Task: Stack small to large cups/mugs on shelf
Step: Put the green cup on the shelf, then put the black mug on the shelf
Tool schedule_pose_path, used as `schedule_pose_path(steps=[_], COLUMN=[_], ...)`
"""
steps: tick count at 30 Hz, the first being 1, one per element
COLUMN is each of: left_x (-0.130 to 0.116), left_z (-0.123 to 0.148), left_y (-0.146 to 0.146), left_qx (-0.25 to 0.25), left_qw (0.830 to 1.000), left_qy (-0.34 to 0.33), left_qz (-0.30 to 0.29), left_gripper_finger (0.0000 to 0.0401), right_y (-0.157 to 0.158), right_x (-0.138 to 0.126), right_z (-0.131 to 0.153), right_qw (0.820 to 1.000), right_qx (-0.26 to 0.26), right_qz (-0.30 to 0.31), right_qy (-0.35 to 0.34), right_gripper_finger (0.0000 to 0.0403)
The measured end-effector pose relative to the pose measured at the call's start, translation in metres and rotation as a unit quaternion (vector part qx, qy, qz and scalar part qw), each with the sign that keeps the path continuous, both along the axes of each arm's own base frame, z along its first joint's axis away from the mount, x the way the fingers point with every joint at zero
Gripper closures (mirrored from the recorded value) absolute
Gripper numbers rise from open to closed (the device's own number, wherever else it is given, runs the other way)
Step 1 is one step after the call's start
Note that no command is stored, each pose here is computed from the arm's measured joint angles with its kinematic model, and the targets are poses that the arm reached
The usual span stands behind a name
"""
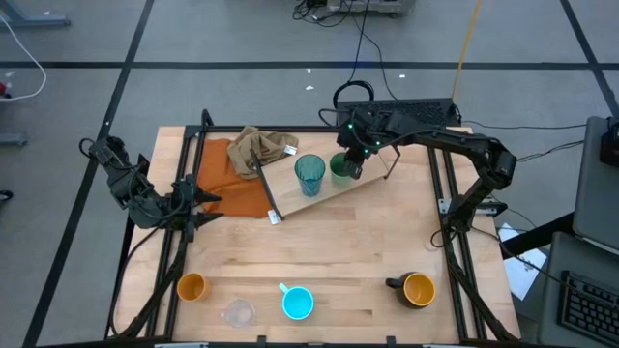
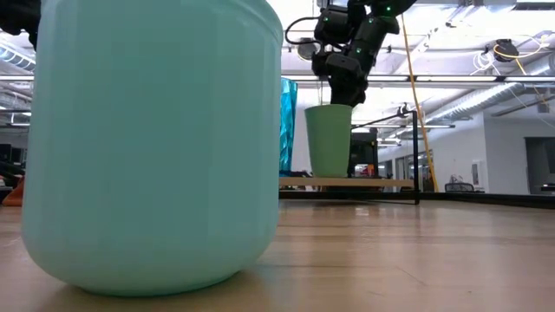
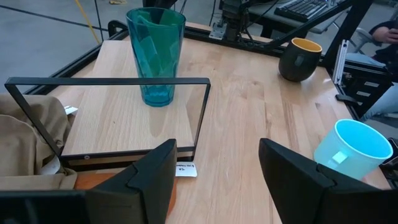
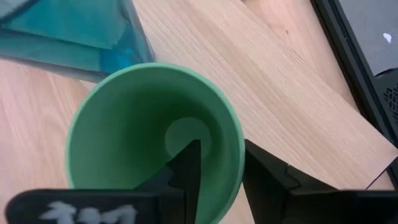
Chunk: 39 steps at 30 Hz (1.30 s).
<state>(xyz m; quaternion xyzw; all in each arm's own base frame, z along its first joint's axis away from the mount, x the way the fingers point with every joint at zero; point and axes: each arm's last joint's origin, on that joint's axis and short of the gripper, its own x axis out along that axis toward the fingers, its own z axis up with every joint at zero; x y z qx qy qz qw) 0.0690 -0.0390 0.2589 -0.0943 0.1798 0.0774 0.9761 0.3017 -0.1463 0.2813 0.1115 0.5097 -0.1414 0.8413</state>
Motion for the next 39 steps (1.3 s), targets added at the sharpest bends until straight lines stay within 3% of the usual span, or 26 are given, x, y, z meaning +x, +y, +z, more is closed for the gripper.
schedule_pose_path(steps=[13,24,29,34,39], left_x=[0.000,0.000,0.001,0.003,0.004], left_z=[0.000,0.000,0.002,0.007,0.010], left_y=[0.000,0.000,0.000,-0.002,-0.004], left_qx=[0.000,-0.002,-0.003,-0.004,-0.005], left_qw=[1.000,1.000,1.000,0.999,0.999], left_qy=[0.000,0.000,-0.011,-0.033,-0.045], left_qz=[0.000,0.001,0.004,-0.001,-0.010], left_gripper_finger=[0.0171,0.0171,0.0171,0.0171,0.0171], right_y=[-0.002,0.008,0.041,0.087,0.128], right_x=[0.004,-0.005,-0.037,-0.093,-0.145], right_z=[0.025,0.074,0.119,0.169,0.184], right_qw=[0.999,0.997,0.988,0.960,0.941], right_qx=[-0.023,-0.040,-0.075,-0.105,-0.134], right_qz=[0.009,0.018,0.051,0.080,0.085], right_qy=[-0.029,-0.058,-0.127,-0.247,-0.300], right_gripper_finger=[0.0290,0.0290,0.0290,0.0291,0.0291])
